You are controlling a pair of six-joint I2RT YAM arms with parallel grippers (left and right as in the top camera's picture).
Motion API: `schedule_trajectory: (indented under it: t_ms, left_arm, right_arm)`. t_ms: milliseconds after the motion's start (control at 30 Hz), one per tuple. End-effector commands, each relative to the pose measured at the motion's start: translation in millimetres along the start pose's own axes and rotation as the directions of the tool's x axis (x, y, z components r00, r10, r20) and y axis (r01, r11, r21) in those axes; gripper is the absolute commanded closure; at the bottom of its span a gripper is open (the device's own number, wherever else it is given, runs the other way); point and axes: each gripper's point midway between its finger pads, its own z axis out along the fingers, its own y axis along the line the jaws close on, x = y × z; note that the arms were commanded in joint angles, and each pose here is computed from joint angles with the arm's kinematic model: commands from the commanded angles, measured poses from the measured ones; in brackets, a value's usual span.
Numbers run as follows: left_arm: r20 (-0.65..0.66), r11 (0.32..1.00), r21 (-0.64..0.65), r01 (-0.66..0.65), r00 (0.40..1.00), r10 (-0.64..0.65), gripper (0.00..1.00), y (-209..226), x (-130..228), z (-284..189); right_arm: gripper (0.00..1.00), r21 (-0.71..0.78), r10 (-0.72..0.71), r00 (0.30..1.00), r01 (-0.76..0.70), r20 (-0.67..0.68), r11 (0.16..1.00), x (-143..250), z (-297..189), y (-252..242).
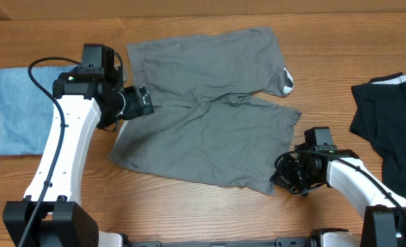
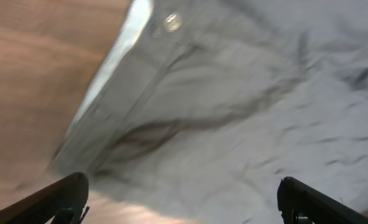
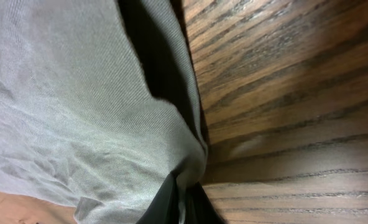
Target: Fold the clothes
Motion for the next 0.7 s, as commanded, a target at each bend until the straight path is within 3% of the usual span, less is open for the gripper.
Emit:
schedule_trajectory:
  t_ms: [0,333,667]
  left_arm:
    - [-0.042,0.994,-0.105,0.013,0.999,-0.018,0.00,24.1,11.4,1.2]
    - [-0.183,0.985,-0.129,0.117,0.973,-0.139,0.00,65.4,57.6,44.4]
    - [-0.218,0.973,-0.020,0.230,0.949,-0.229,0.00,74.4,74.4,72.2]
  right_arm:
    - [0.96,0.016,-0.006,1.000,0.006,-0.001,1.000,1.1,3.0,-4.5]
    - [0.96,0.015,-0.006,1.000,0.006,-0.001,1.000,1.1,3.0,-4.3]
    - [0.96,0.015,-0.010,1.000,0.010,0.000,1.000,0.8,2.8,-4.1]
